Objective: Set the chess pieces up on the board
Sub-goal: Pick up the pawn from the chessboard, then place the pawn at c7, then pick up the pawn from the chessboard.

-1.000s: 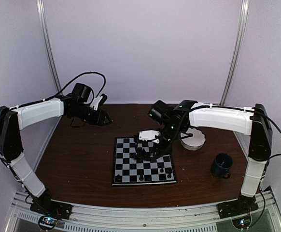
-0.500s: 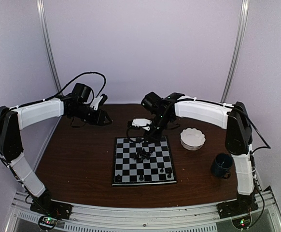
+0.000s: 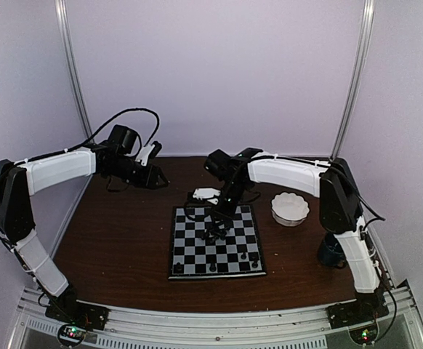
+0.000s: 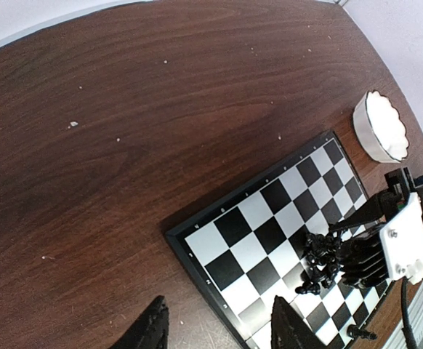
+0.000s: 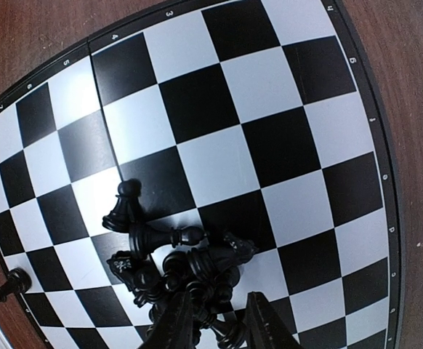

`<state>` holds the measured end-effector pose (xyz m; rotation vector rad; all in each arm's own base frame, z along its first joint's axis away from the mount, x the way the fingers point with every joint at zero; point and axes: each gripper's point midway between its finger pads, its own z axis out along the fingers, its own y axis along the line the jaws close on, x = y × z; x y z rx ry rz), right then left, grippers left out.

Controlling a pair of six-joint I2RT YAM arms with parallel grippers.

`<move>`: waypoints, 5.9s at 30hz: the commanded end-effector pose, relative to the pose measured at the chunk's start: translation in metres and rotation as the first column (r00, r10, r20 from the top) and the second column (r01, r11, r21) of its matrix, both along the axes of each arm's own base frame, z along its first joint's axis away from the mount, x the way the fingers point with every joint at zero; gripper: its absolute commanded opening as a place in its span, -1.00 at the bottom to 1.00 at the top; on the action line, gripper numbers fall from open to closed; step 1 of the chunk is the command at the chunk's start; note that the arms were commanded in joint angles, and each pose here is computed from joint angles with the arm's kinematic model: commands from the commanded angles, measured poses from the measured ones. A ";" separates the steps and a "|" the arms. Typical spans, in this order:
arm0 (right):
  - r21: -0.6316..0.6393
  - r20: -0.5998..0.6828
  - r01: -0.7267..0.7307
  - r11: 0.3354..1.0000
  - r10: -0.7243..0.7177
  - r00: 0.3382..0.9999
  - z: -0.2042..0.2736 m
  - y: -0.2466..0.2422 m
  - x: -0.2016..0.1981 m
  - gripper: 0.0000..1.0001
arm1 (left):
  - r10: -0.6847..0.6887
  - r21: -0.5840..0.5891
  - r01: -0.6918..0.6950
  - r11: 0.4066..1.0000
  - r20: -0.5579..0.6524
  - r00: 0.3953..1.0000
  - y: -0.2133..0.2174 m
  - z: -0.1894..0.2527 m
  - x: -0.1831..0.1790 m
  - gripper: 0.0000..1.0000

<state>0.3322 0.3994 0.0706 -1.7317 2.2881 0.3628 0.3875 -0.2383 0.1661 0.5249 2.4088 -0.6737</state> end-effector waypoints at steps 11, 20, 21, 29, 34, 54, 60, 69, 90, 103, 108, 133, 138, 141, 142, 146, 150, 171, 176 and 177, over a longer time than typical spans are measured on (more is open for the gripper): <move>-0.033 -0.003 0.031 0.999 -0.031 1.000 -0.015 0.001 0.007 -0.57 | 0.000 -0.021 0.001 1.000 0.068 0.998 0.000 0.025 0.006 -0.03; -0.019 0.032 0.031 0.999 -0.030 0.999 0.002 0.001 0.011 -0.90 | -0.002 -0.020 0.003 1.000 0.070 0.998 0.000 0.026 0.006 -0.03; -0.013 0.041 0.031 0.999 -0.031 0.999 0.009 0.001 0.012 -0.91 | -0.002 -0.020 0.004 1.000 0.068 0.998 0.000 0.025 0.006 -0.03; 0.040 0.116 0.029 0.999 -0.033 0.993 0.059 -0.007 0.009 -0.91 | -0.004 -0.021 0.005 1.000 0.065 0.998 0.000 0.024 0.006 -0.03; 0.068 0.096 -0.006 0.998 -0.001 0.995 0.075 -0.019 -0.015 -0.90 | -0.003 -0.018 0.004 1.000 0.061 0.998 0.000 0.022 0.006 -0.03; -0.059 -0.039 -0.214 0.975 0.212 0.976 0.002 -0.043 -0.112 -0.86 | -0.006 -0.023 0.008 1.000 0.059 0.998 -0.001 0.023 0.005 -0.03; -0.094 -0.049 -0.231 0.968 0.227 0.973 -0.014 -0.038 -0.115 -0.87 | -0.004 -0.022 0.006 1.000 0.066 0.998 0.000 0.025 0.006 -0.03; -0.115 -0.042 -0.216 0.970 0.213 0.976 -0.022 -0.035 -0.109 -0.83 | -0.006 -0.025 0.007 1.000 0.070 0.998 0.000 0.027 0.005 -0.03; -0.112 -0.049 -0.225 0.968 0.221 0.974 -0.015 -0.038 -0.117 -0.73 | -0.006 -0.025 0.008 1.000 0.068 0.998 -0.001 0.026 0.005 -0.02; -0.145 0.007 -0.209 0.967 0.212 0.977 -0.012 -0.041 -0.109 -0.70 | -0.005 -0.024 0.007 1.000 0.069 0.998 0.000 0.027 0.005 -0.03; -0.152 0.017 -0.202 0.967 0.207 0.978 -0.013 -0.042 -0.106 -0.77 | -0.005 -0.022 0.007 1.000 0.065 0.998 0.000 0.024 0.005 -0.03; -0.134 -0.013 -0.228 0.964 0.228 0.973 -0.009 -0.045 -0.116 -0.80 | -0.008 -0.024 0.009 1.000 0.060 0.998 -0.001 0.023 0.005 -0.03; -0.132 -0.014 -0.229 0.964 0.229 0.973 -0.010 -0.044 -0.116 -0.79 | -0.009 -0.024 0.010 1.000 0.060 0.998 -0.001 0.023 0.005 -0.03; -0.131 -0.017 -0.228 0.965 0.227 0.974 -0.010 -0.042 -0.116 -0.78 | -0.009 -0.026 0.011 1.000 0.061 0.998 -0.001 0.024 0.005 -0.03; -0.131 -0.018 -0.229 0.965 0.229 0.973 -0.010 -0.041 -0.116 -0.78 | -0.010 -0.026 0.012 1.000 0.061 0.998 -0.001 0.024 0.005 -0.03; -0.131 -0.018 -0.233 0.963 0.233 0.972 -0.011 -0.040 -0.117 -0.76 | -0.010 -0.025 0.011 1.000 0.062 0.998 -0.001 0.024 0.005 -0.03; -0.134 -0.011 -0.231 0.964 0.232 0.973 -0.010 -0.041 -0.117 -0.61 | -0.010 -0.026 0.012 1.000 0.059 0.998 -0.002 0.023 0.005 -0.03; 0.115 0.170 0.046 0.992 -0.065 0.983 0.111 -0.115 -0.057 -0.34 | 0.032 0.337 0.021 0.941 -0.151 0.988 -0.041 -0.027 -0.073 0.02; 0.171 0.133 0.133 0.976 -0.157 0.979 0.107 -0.141 -0.053 -0.31 | 0.080 0.349 -0.006 0.937 -0.196 0.977 -0.065 -0.048 -0.093 0.07; 0.183 0.135 0.139 0.973 -0.165 0.977 0.105 -0.143 -0.054 -0.31 | 0.083 0.353 -0.006 0.936 -0.204 0.975 -0.069 -0.052 -0.096 0.07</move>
